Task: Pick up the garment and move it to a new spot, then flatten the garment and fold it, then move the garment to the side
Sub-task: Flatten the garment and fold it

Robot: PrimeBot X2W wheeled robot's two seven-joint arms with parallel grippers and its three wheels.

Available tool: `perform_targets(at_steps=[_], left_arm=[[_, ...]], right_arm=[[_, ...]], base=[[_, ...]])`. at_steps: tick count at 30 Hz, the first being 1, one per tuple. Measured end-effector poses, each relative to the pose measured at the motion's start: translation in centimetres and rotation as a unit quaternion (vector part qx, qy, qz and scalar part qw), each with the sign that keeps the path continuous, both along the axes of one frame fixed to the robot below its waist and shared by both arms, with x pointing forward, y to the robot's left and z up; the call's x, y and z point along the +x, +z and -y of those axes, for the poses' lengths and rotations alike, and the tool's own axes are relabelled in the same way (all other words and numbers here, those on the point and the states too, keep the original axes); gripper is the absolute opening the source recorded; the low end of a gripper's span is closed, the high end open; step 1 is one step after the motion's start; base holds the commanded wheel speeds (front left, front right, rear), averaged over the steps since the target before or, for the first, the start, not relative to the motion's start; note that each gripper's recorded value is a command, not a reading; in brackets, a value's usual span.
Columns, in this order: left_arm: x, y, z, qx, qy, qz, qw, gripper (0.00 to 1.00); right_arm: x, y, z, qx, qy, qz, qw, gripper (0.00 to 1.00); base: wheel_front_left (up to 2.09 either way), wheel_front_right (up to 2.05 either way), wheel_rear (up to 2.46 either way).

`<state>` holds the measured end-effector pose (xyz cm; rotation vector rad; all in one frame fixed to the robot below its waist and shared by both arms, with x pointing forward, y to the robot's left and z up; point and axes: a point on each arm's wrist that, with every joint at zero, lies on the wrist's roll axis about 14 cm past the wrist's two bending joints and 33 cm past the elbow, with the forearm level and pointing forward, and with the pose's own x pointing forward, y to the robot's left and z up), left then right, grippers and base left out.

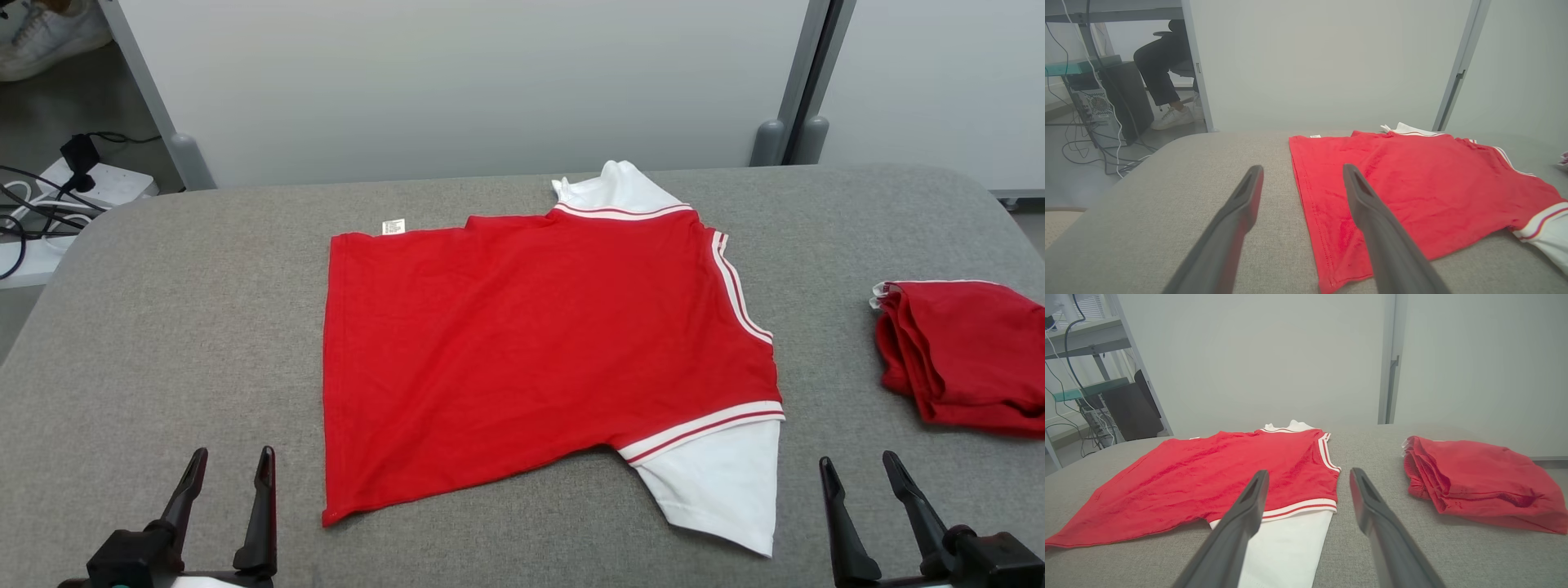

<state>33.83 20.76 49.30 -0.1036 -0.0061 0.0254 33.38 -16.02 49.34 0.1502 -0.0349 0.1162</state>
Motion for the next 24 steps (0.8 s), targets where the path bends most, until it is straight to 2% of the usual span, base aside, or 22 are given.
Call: perform_targets(at_steps=[24], left_arm=[[0.1, -1.7, 0.8, 0.0, -0.011, -0.027, 1.0, 1.0]], right_arm=[[-0.1, -0.3, 0.1, -0.004, 0.002, -0.005, 1.0, 1.0]], base=[[0.0, 0.0, 0.0]])
